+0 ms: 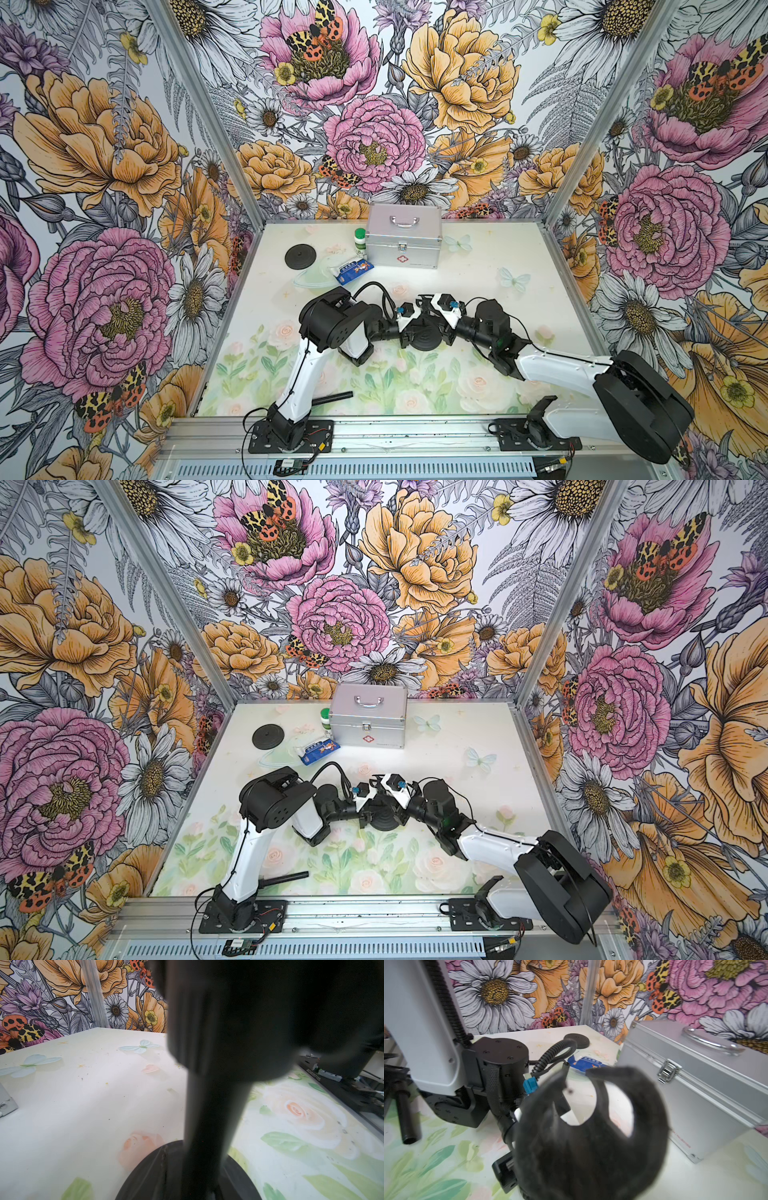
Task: Assemble a microphone stand
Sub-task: Screw the microphone stand pole into the microphone stand base.
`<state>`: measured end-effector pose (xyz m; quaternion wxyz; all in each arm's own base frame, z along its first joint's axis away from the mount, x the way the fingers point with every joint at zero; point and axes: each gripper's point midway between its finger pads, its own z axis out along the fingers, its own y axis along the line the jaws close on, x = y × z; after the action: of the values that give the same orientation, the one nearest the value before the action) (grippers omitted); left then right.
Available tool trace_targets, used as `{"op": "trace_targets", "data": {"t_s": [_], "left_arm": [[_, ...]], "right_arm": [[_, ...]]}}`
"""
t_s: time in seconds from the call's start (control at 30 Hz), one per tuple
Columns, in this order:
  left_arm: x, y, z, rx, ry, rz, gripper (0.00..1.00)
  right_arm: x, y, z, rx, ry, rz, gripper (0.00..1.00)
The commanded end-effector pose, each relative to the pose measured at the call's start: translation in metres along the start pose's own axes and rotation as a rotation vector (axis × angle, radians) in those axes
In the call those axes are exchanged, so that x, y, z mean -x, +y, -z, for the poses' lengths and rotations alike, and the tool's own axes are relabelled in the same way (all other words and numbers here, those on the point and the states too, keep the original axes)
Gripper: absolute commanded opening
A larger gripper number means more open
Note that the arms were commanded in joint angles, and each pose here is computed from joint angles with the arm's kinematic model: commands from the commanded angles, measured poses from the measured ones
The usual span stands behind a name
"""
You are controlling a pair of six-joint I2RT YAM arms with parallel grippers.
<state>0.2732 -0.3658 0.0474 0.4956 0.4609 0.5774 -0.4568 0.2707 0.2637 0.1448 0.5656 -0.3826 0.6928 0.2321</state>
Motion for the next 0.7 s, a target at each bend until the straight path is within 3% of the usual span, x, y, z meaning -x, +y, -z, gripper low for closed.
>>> {"op": "trace_targets", "data": {"t_s": [0.0, 0.13, 0.23, 0.3, 0.4, 0.53, 0.67], "left_arm": [[-0.035, -0.007, 0.002, -0.006, 0.085, 0.056, 0.30], [-0.033, -0.006, 0.002, -0.002, 0.081, 0.053, 0.30], [-0.035, -0.008, 0.001, -0.006, 0.085, 0.052, 0.31], [-0.033, -0.007, 0.002, -0.003, 0.082, 0.051, 0.31], [-0.033, -0.007, 0.001, -0.005, 0.081, 0.052, 0.30], [-0.031, -0.008, 0.001, -0.005, 0.080, 0.046, 0.31], [-0.031, -0.009, 0.001, -0.006, 0.080, 0.046, 0.31]], "right_arm": [[-0.059, -0.042, 0.012, -0.376, 0.205, -0.034, 0.00], [-0.065, -0.032, 0.010, -0.362, 0.206, -0.073, 0.00], [-0.057, -0.016, 0.004, -0.241, 0.191, -0.006, 0.00], [-0.047, -0.007, 0.002, -0.146, 0.174, 0.046, 0.22], [-0.034, 0.009, 0.007, 0.080, 0.134, 0.086, 0.39], [-0.022, 0.015, 0.020, 0.310, 0.110, 0.094, 0.47], [-0.018, 0.016, 0.023, 0.431, 0.097, 0.090, 0.48]]}}
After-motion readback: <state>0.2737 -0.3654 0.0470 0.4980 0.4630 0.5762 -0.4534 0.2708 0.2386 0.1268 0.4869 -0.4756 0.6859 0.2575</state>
